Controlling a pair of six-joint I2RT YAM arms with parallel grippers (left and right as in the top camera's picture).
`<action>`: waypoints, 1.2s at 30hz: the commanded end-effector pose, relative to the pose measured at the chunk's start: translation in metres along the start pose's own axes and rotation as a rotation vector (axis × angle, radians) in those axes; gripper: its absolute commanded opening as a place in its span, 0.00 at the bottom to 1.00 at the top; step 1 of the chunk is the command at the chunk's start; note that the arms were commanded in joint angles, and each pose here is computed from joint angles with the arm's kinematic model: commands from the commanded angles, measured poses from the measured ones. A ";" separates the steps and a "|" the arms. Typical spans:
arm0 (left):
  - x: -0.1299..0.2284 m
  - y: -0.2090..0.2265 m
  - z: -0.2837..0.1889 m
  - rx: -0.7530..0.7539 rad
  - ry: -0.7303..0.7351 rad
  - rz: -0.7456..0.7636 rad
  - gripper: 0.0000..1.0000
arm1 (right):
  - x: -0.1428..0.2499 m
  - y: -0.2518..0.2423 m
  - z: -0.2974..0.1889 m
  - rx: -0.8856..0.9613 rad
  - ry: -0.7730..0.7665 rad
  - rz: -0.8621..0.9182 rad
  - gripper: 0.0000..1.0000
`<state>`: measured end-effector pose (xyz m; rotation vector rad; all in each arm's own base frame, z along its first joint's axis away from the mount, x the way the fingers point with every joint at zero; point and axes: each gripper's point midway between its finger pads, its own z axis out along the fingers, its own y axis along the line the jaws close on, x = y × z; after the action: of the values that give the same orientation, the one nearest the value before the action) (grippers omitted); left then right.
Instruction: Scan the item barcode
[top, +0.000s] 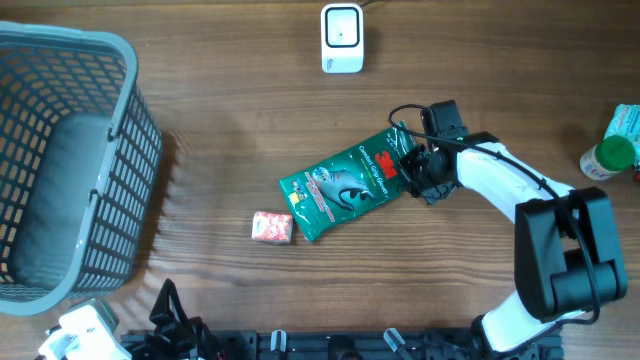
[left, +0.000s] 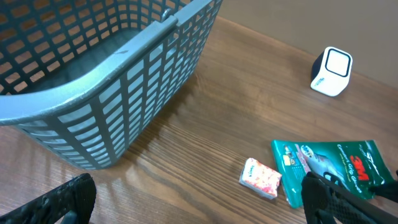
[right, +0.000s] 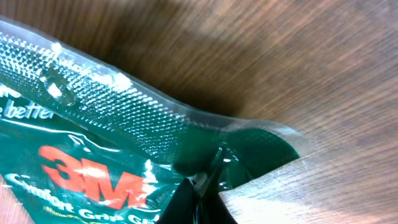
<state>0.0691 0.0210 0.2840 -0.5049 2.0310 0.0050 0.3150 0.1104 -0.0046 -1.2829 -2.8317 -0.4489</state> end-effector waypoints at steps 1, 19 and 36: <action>0.000 0.000 -0.001 0.001 -0.008 -0.005 1.00 | -0.006 -0.017 -0.020 0.131 -0.056 -0.034 0.04; 0.000 0.000 -0.001 0.001 -0.008 -0.005 1.00 | 0.130 -0.100 -0.189 0.249 0.226 0.455 0.04; 0.000 0.000 -0.001 0.001 -0.008 -0.005 1.00 | 0.073 -0.004 -0.132 0.092 0.387 0.517 0.04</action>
<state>0.0691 0.0210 0.2840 -0.5049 2.0310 0.0050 0.2257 0.1209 0.1067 -1.7171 -1.9738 -0.3268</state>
